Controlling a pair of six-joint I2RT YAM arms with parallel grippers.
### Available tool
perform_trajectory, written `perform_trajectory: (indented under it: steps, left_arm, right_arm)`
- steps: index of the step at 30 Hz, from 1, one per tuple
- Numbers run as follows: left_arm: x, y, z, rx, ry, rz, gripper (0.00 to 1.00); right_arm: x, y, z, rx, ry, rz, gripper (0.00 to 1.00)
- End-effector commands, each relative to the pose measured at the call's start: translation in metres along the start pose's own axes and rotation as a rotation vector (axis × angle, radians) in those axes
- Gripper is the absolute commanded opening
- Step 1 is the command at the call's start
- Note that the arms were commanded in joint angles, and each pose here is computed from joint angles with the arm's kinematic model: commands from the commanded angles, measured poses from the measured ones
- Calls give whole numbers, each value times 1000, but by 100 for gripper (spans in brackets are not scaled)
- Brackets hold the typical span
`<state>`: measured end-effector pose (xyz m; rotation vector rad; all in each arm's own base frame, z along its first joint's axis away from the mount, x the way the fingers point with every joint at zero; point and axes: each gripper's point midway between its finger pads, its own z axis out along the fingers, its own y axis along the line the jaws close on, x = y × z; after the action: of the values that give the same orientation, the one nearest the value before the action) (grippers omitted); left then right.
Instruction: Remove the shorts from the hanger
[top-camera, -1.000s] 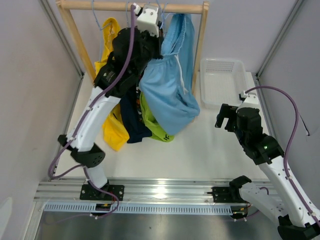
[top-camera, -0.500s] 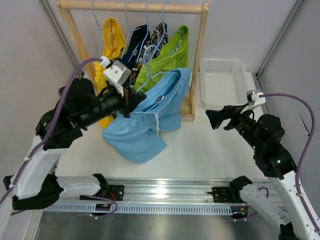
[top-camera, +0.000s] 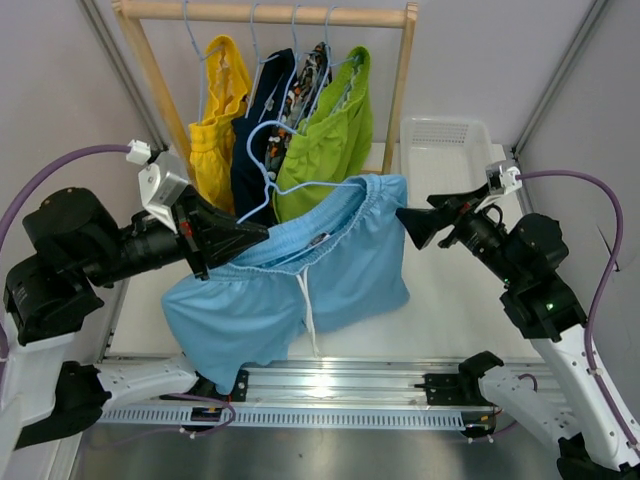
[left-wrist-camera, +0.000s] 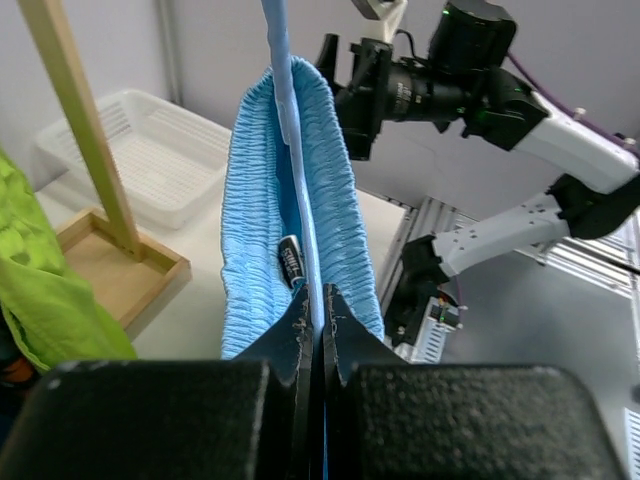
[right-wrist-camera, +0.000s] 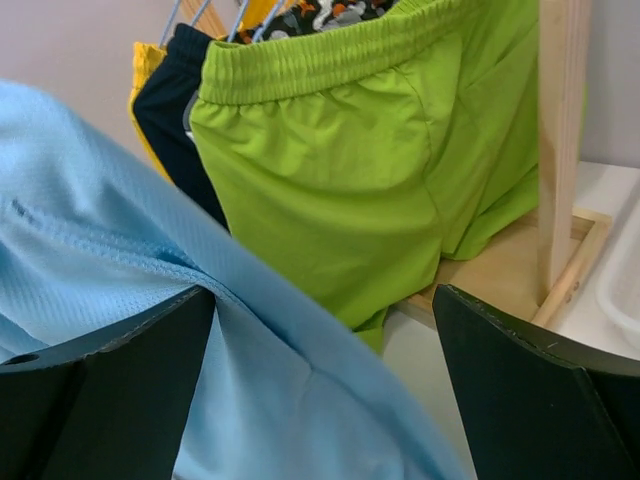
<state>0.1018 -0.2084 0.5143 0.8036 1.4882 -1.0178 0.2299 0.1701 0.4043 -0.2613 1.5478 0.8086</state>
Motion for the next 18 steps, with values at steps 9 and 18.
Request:
perform_trajectory:
  steps: [9,18]
  left_arm:
    - [-8,-20,0,108,-86,-26,0]
    - [-7,-17,1,95,-93,-27,0]
  right_arm:
    - [-13,39,22,-175,-86,69,96]
    - [2,69,27,-342,-71,75,0]
